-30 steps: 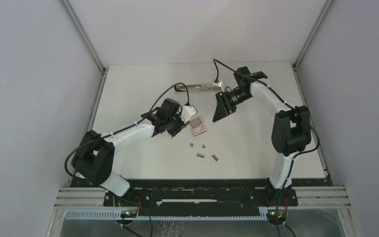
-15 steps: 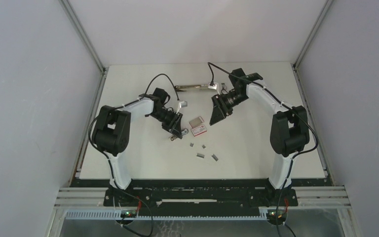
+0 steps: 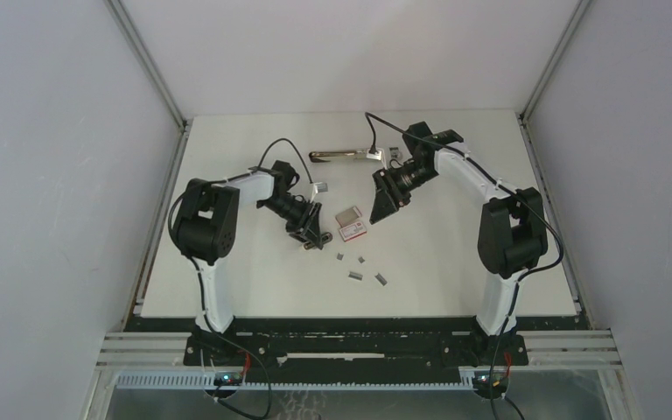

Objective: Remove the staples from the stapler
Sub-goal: Place the stapler at the center of the board.

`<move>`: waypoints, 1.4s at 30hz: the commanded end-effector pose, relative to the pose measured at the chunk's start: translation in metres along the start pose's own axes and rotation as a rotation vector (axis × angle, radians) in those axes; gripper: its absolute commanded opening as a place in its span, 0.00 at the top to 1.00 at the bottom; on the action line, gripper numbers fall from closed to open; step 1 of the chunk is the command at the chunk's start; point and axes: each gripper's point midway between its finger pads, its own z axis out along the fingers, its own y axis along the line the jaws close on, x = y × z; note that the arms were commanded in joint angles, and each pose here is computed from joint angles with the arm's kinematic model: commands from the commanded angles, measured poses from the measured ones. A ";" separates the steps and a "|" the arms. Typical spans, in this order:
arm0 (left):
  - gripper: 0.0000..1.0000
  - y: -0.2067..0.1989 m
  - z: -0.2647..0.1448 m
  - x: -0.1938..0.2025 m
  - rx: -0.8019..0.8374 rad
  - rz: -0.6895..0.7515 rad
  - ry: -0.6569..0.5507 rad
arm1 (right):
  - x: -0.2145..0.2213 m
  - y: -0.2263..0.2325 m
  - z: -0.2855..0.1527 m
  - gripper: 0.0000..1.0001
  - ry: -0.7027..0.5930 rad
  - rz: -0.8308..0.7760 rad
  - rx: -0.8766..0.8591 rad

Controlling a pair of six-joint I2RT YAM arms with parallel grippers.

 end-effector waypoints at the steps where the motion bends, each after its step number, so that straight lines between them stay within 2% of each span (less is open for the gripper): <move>1: 0.52 -0.005 -0.009 -0.015 0.024 -0.017 -0.034 | -0.004 0.002 0.001 0.53 -0.011 -0.044 -0.004; 6: 0.38 -0.002 -0.007 -0.013 0.018 -0.033 -0.028 | -0.005 0.003 0.002 0.53 -0.011 -0.045 -0.006; 13: 0.35 0.002 -0.012 -0.015 -0.003 -0.029 -0.042 | -0.004 0.005 0.002 0.53 -0.009 -0.056 -0.006; 19: 0.28 0.007 -0.039 -0.029 -0.191 0.052 -0.148 | -0.006 0.006 -0.002 0.53 -0.021 -0.087 0.015; 24: 0.29 0.017 -0.056 -0.036 -0.357 0.101 -0.201 | -0.006 0.008 -0.005 0.53 -0.025 -0.105 0.030; 34: 0.32 -0.006 -0.037 -0.014 -0.481 0.311 -0.092 | -0.007 0.008 -0.009 0.53 -0.034 -0.109 0.039; 42: 0.36 -0.016 -0.039 -0.009 -0.648 0.446 -0.108 | -0.008 0.009 -0.011 0.53 -0.039 -0.117 0.048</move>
